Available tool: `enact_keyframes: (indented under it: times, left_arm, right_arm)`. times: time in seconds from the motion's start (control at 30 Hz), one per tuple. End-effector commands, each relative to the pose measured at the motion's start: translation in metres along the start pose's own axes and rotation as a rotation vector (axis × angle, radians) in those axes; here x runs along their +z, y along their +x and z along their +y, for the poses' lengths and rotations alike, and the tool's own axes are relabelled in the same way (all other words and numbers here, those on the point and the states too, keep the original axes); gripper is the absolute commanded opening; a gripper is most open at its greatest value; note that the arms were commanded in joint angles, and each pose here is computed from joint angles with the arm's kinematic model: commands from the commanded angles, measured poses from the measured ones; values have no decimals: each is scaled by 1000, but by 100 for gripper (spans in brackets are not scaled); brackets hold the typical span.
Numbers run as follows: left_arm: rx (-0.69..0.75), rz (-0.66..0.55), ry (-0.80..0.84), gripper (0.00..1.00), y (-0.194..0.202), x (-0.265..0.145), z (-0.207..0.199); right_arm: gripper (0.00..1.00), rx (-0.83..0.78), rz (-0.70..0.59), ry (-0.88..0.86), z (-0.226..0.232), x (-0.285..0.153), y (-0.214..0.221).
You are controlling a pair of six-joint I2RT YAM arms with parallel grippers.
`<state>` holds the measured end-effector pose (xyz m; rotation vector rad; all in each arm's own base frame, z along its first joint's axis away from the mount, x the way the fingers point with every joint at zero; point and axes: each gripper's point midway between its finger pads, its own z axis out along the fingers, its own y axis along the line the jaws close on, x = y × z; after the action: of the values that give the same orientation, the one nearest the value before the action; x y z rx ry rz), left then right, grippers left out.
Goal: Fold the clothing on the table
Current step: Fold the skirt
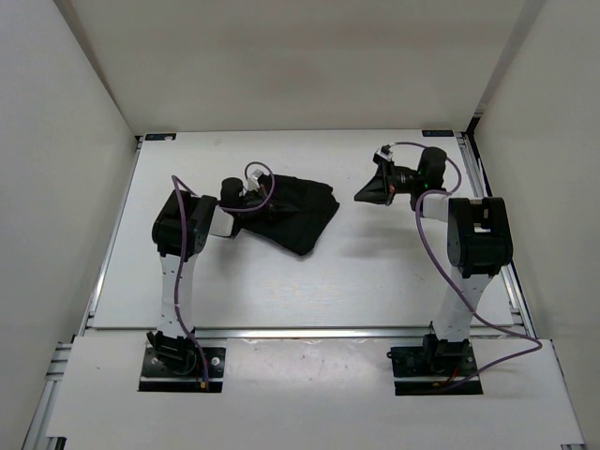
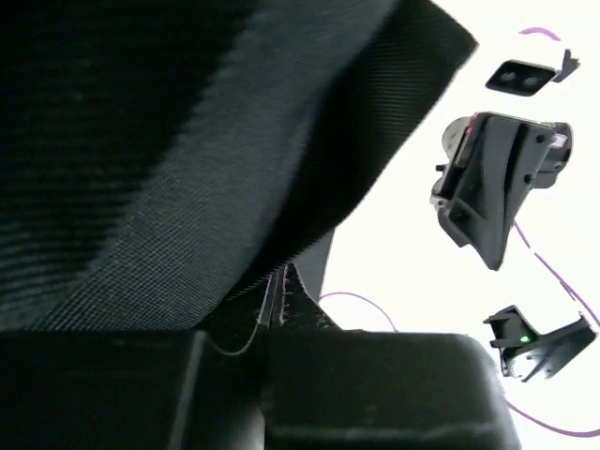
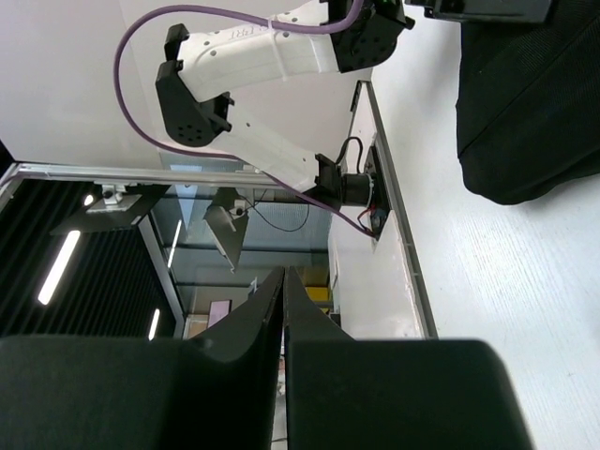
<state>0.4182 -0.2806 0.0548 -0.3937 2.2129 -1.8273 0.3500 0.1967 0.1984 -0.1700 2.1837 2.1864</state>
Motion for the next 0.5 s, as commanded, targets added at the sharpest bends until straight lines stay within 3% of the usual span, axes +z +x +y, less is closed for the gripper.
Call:
enact_keyframes:
  times: [0.0, 0.03, 0.07, 0.23, 0.37, 0.47]
  left_arm:
    - [107, -54, 99, 8, -15, -14, -53]
    - [160, -69, 120, 27, -16, -17, -75]
    - [189, -90, 107, 98, -19, -19, -80]
    - [451, -181, 145, 99, -25, -45, -187]
    - [539, -250, -30, 99, -31, -73, -197]
    - [572, -328, -214, 99, -26, -117, -189]
  right_arm:
    - [6, -103, 170, -29, 26, -14, 29]
    - [9, -105, 169, -28, 27, -15, 30]
    - [13, -118, 157, -23, 30, -17, 27]
    - [22, -163, 126, -13, 40, -29, 25]
    - [25, -183, 94, -9, 44, -39, 30]
    - [25, -198, 85, -9, 46, -43, 38]
